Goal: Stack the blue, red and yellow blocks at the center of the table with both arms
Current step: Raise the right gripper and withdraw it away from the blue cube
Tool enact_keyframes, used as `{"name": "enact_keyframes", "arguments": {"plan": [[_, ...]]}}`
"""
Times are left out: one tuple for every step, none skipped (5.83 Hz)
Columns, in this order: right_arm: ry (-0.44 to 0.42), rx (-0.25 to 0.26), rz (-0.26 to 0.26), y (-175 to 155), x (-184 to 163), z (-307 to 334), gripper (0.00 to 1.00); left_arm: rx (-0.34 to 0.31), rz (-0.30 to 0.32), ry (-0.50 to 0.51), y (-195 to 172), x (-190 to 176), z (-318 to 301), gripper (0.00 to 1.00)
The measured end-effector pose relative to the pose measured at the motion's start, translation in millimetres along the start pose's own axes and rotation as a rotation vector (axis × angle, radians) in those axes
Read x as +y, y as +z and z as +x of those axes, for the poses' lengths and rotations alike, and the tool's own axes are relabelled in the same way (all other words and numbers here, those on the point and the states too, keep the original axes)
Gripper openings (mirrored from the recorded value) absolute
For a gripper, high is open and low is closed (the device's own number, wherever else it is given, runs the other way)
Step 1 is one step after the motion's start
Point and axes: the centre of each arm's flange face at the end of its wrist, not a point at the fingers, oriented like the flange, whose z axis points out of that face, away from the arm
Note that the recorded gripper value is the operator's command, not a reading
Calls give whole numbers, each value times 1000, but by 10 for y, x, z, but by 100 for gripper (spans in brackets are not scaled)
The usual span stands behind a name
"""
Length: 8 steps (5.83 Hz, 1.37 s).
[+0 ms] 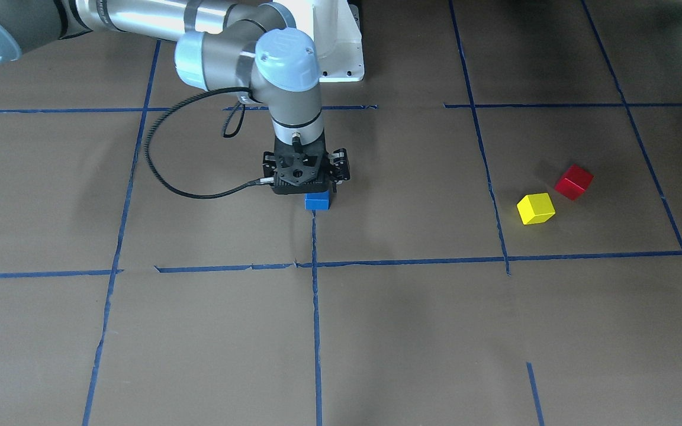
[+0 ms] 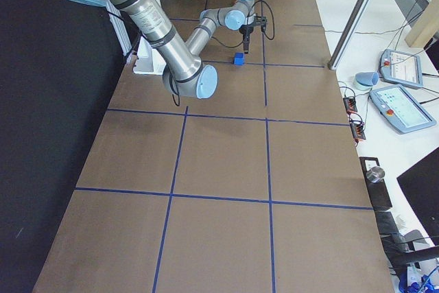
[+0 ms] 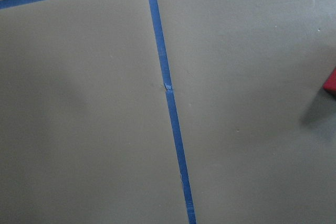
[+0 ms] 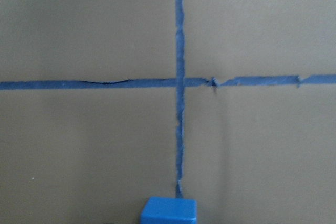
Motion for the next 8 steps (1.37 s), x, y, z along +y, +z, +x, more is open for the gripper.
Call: {"name": "enact_keyframes", "arguments": {"plan": [[-61, -11, -19, -294, -352, 677, 99, -3, 2, 3, -10, -18, 12, 100], [-146, -11, -32, -508, -655, 1536, 99, -5, 7, 7, -35, -62, 40, 100], [-251, 6, -43, -657, -882, 2547, 99, -3, 21, 19, -99, -157, 97, 100], [-365, 22, -66, -801, -971, 3833, 99, -6, 44, 40, -203, -304, 185, 100], [-439, 13, -84, -997, -809, 5142, 99, -11, 70, 64, -326, -445, 284, 100], [-443, 4, -87, -1188, -431, 6253, 99, -15, 90, 84, -427, -543, 368, 100], [-387, 12, -90, -1283, 33, 7050, 100, -16, 112, 107, -532, -663, 457, 100], [-326, 19, -97, -1277, 427, 7506, 100, -15, 135, 132, -643, -770, 556, 100]]}}
